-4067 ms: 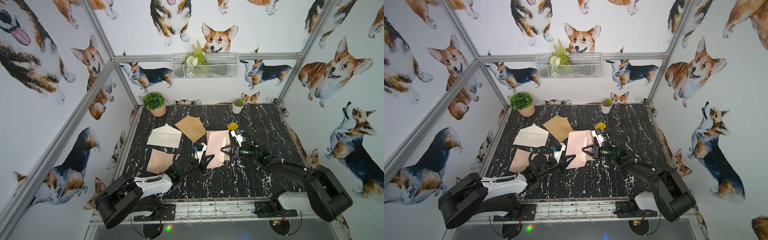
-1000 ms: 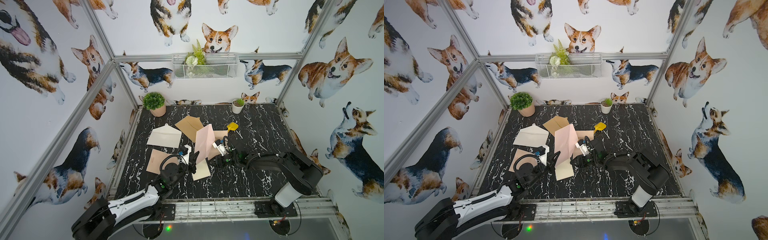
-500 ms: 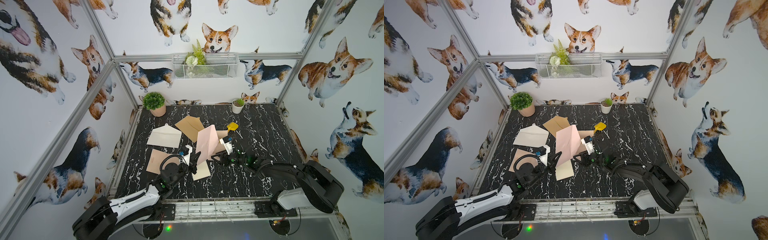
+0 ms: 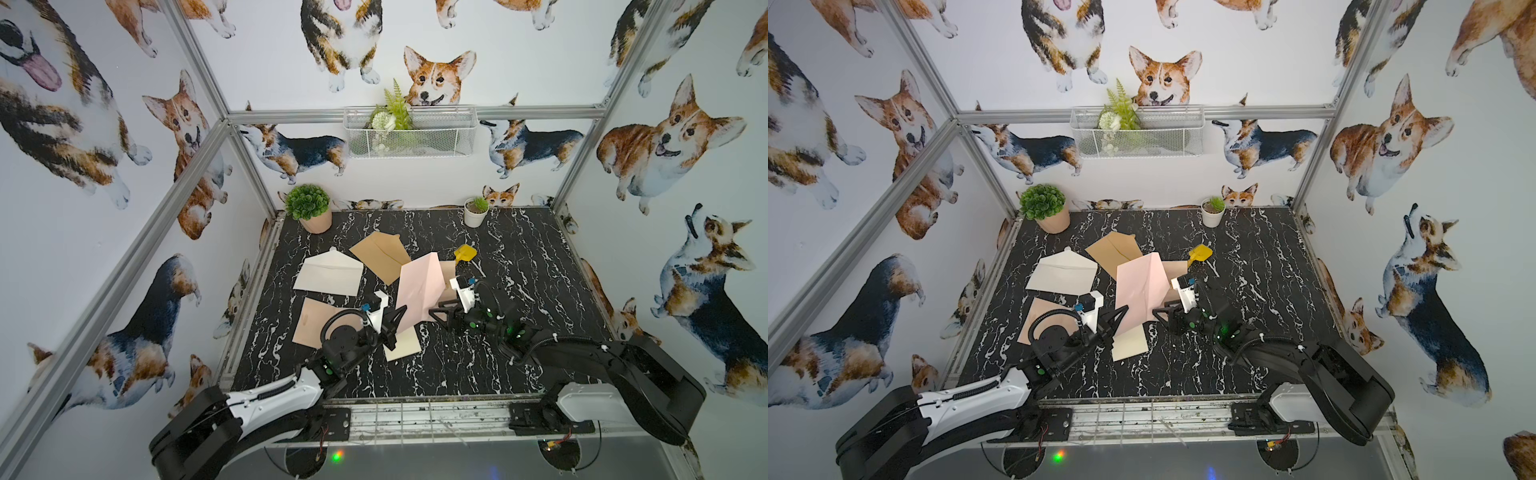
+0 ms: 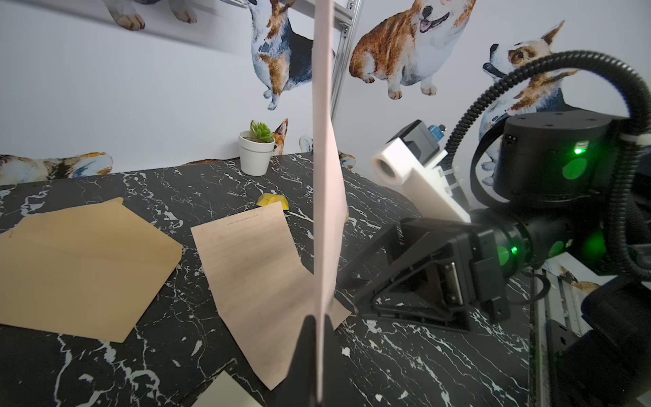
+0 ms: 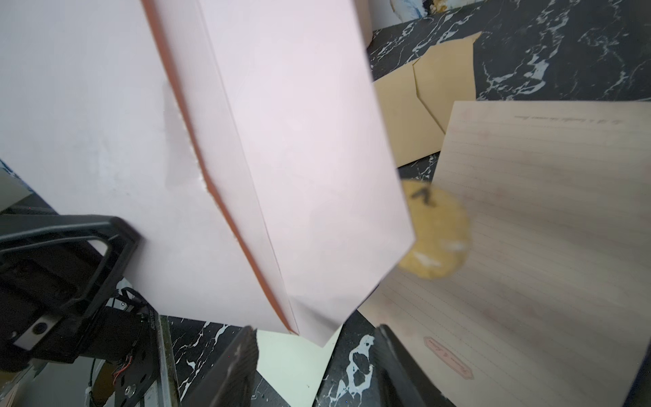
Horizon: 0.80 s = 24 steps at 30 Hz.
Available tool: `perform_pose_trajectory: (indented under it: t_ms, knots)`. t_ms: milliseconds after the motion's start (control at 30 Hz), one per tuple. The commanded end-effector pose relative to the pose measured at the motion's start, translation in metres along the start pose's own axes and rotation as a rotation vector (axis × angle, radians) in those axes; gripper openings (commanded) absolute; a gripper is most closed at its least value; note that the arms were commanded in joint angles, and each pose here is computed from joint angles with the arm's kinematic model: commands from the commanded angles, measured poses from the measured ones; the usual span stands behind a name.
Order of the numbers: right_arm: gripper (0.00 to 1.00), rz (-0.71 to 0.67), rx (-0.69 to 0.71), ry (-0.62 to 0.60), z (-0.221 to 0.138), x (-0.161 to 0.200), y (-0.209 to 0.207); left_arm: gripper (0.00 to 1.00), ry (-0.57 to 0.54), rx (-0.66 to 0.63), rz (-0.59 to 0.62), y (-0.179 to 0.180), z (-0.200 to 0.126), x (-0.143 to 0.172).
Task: Take the letter paper out of the envelope
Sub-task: Place the envelope at the center of the board.
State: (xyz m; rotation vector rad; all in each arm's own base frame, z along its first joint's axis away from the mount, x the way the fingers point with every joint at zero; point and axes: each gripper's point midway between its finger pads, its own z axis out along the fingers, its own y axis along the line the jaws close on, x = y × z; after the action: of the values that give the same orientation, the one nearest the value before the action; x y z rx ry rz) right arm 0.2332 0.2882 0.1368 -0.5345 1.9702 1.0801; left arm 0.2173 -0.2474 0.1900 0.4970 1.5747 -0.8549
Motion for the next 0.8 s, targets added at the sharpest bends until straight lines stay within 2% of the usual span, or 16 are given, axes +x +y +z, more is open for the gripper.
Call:
perform_pose_trajectory:
  t_ms: [0, 300, 400, 667, 767]
  knots:
    - [0.56, -0.037, -0.009, -0.097, -0.006, -0.019, 0.005, 0.00, -0.054, 0.035, 0.001, -0.007, 0.000, -0.013]
    - [0.56, -0.041, -0.029, -0.112, -0.010, -0.020, 0.010, 0.00, -0.051, 0.081, -0.021, -0.014, 0.003, -0.012]
    - [0.53, -0.041, -0.037, -0.117, -0.011, -0.021, 0.011, 0.00, -0.052, 0.096, -0.035, -0.017, 0.005, -0.012]
    - [0.23, -0.045, -0.045, -0.136, -0.015, -0.025, 0.014, 0.00, -0.056, 0.096, -0.045, -0.016, 0.005, -0.012]
    - [0.15, -0.047, -0.042, -0.141, -0.016, -0.026, 0.014, 0.00, -0.060, 0.078, -0.045, -0.013, 0.003, -0.012]
